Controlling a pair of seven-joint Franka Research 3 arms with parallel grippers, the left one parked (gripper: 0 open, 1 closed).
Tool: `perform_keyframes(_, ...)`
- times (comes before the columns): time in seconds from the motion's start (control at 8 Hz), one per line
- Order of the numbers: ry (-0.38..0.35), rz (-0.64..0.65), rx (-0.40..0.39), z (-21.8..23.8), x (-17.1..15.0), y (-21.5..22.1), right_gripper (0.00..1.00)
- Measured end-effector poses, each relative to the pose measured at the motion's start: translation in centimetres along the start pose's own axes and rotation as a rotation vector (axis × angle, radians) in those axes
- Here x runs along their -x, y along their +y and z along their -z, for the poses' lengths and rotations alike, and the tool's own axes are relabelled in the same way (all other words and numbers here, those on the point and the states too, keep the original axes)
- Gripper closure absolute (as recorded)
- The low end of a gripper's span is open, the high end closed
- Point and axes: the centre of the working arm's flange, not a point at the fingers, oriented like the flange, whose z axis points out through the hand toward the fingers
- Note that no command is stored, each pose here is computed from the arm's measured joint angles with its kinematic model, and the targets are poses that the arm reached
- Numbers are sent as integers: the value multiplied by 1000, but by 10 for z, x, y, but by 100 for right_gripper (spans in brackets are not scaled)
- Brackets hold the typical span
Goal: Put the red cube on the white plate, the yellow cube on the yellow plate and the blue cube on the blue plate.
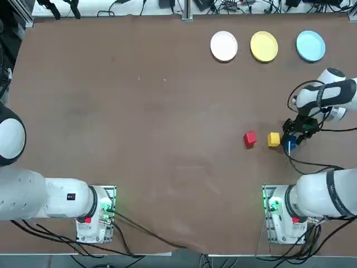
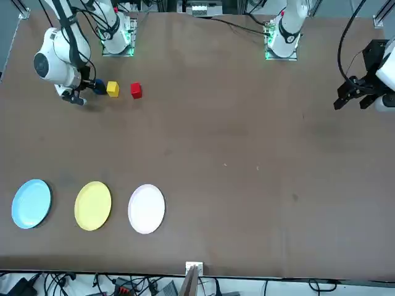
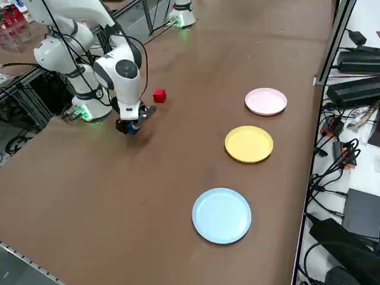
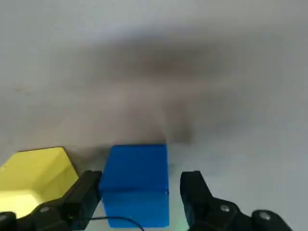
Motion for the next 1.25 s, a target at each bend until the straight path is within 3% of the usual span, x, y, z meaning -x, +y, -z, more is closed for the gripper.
perform_keyframes(0.12,-2,-3,-1,-1,0,1,9)
perform_keyframes(0.38,-9,-7,-4,2,1,2,31)
perform_keyframes(0.75,-5,-7,-12,47,-13,4,31)
perform_keyframes(1.25,81,-20,23,199,-121,16,31)
